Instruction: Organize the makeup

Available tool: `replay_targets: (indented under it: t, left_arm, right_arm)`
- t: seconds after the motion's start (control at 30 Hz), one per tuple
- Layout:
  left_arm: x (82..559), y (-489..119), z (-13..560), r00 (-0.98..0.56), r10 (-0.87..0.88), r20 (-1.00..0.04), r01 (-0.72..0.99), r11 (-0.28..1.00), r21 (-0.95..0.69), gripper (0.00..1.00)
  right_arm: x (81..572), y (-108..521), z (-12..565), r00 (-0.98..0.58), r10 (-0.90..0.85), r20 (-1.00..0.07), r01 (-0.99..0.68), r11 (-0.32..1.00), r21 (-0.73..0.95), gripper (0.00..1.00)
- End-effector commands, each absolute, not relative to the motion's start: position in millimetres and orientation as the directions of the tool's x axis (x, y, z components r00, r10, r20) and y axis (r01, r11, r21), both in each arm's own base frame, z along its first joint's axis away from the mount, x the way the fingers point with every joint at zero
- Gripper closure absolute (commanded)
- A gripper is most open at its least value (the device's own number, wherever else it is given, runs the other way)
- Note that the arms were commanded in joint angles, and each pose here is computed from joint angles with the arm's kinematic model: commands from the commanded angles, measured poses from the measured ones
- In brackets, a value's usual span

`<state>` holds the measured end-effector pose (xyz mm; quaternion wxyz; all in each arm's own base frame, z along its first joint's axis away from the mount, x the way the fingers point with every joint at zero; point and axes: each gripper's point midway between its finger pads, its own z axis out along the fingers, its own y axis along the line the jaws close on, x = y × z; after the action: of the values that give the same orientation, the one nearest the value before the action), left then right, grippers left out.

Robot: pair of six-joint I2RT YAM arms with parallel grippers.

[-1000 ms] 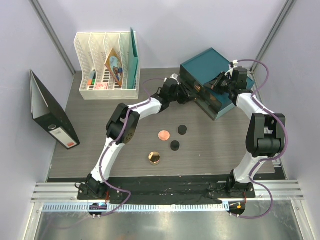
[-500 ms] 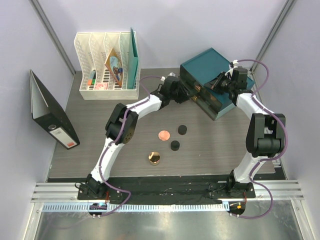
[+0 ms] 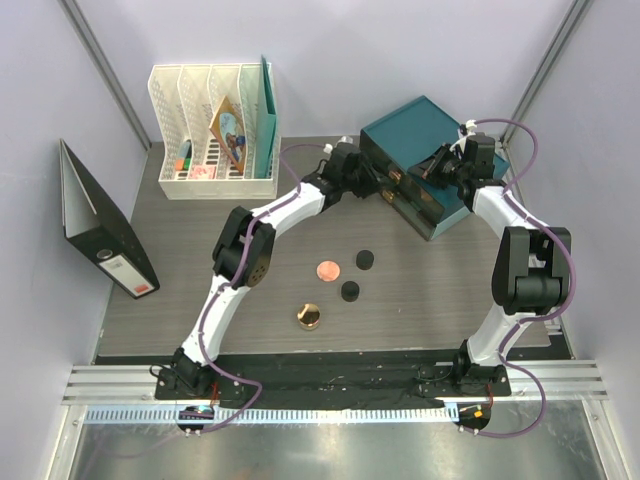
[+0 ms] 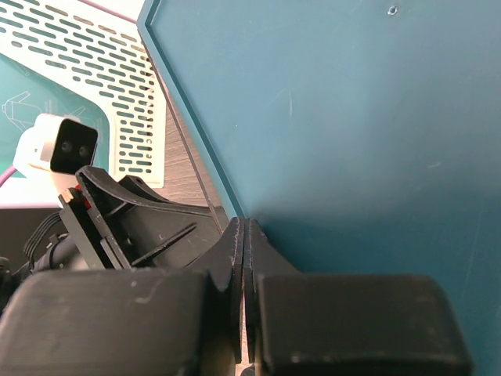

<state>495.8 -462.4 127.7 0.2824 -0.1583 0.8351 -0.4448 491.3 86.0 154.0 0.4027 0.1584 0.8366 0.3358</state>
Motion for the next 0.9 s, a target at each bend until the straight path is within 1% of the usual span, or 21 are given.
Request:
replay_targets:
  t: [0.0, 0.13, 0.2, 0.37, 0.57, 0.87]
  left_arm:
    - [497.6, -465.6, 130.4, -0.794, -0.500, -0.345, 0.001, 0.567, -0.824, 0.65]
    - [493.7, -466.1, 126.0, -0.800, -0.492, -0.345, -0.002, 0.577, -0.817, 0.66]
    - [492.5, -466.0, 126.1, -0.800, -0.487, -0.349, 0.001, 0.582, -0.813, 0.69]
    - [490.9, -466.9, 122.5, -0.803, -0.480, -0.353, 0.003, 0.588, -0.809, 0.71]
    - [488.8, -468.7, 106.3, -0.815, -0.474, -0.334, -0.028, 0.607, -0.794, 0.71]
    - [489.7, -469.1, 97.7, -0.816, -0.480, -0.322, -0.051, 0.615, -0.787, 0.66]
  right_arm:
    - [397.5, 70.2, 7.2, -0.840, 0.498, -0.213, 0.349, 0.798, 0.491, 0.98]
    - [398.6, 70.2, 6.5, -0.841, 0.498, -0.212, 0.349, 0.798, 0.491, 0.98]
    - [397.9, 70.5, 5.3, -0.842, 0.498, -0.208, 0.351, 0.798, 0.491, 0.98]
    - [397.6, 70.2, 4.3, -0.842, 0.498, -0.207, 0.352, 0.798, 0.489, 0.98]
    - [397.6, 70.1, 4.0, -0.843, 0.496, -0.207, 0.351, 0.800, 0.488, 0.98]
    - [396.9, 69.9, 2.9, -0.844, 0.496, -0.205, 0.353, 0.800, 0.486, 0.98]
